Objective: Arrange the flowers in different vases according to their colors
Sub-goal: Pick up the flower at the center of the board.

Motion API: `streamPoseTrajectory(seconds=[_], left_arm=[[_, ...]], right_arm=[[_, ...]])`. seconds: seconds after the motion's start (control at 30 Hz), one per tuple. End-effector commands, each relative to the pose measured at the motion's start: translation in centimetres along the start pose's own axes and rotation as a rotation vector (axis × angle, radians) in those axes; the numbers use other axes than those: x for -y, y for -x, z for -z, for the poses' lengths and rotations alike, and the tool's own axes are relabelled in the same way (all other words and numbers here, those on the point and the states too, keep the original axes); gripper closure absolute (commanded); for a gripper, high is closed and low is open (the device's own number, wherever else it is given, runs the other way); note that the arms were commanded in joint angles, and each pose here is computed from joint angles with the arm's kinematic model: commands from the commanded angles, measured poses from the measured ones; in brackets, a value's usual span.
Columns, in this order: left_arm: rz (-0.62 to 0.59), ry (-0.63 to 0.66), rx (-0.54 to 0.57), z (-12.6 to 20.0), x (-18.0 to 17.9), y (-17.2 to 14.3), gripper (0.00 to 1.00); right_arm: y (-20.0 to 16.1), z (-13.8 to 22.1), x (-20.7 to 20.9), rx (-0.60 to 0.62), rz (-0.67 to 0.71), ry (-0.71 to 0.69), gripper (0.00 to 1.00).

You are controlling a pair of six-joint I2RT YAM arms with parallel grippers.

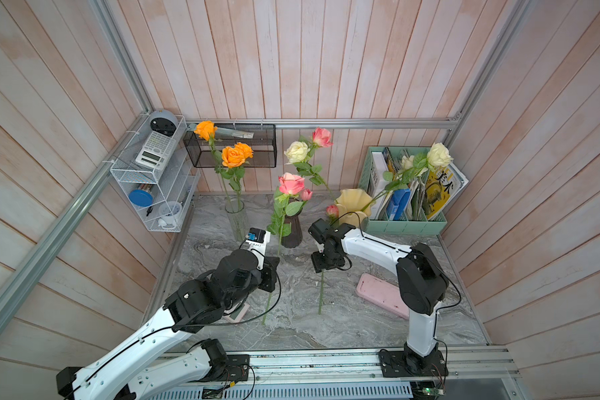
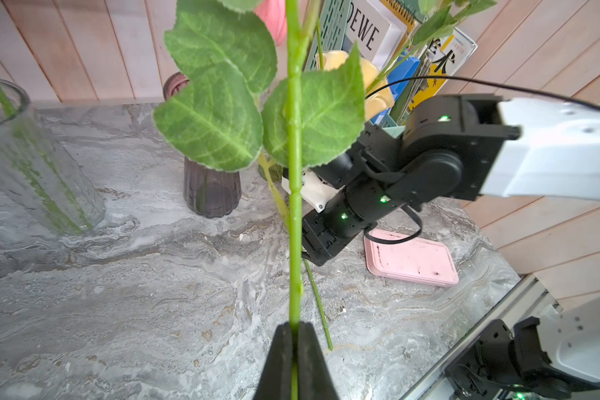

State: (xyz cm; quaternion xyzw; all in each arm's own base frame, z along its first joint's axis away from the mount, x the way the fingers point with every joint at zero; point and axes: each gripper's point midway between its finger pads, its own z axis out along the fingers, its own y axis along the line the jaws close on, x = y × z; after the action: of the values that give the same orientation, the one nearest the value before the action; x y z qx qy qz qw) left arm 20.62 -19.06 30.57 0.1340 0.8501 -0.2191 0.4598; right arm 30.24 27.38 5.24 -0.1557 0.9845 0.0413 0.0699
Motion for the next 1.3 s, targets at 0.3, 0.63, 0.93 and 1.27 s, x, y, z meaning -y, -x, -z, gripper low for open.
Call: streamPoseTrajectory(seconds=[0.3,0.63,0.93,1.27], left_arm=[[-0.052,0.147,0.399,4.2,-2.8,10.5,1.00],[-0.053,0.138,0.710,3.2,-4.2,21.2,1.00],[-0.100,0.024,0.825,-3.7,-3.3,25.2,1.00],[-0.120,0.068,0.835,-9.9,-5.6,25.5,1.00]], right_arm=[[-0.8,-2.6,1.5,-0.118,-0.031,-0.113,0.48],[-1.8,-5.2,2.2,-0.171,-0.054,-0.136,0.77],[-2.7,-6.0,2.7,-0.167,-0.076,-0.122,1.00],[-3.8,-3.1,3.1,-0.111,-0.084,-0.098,1.00]])
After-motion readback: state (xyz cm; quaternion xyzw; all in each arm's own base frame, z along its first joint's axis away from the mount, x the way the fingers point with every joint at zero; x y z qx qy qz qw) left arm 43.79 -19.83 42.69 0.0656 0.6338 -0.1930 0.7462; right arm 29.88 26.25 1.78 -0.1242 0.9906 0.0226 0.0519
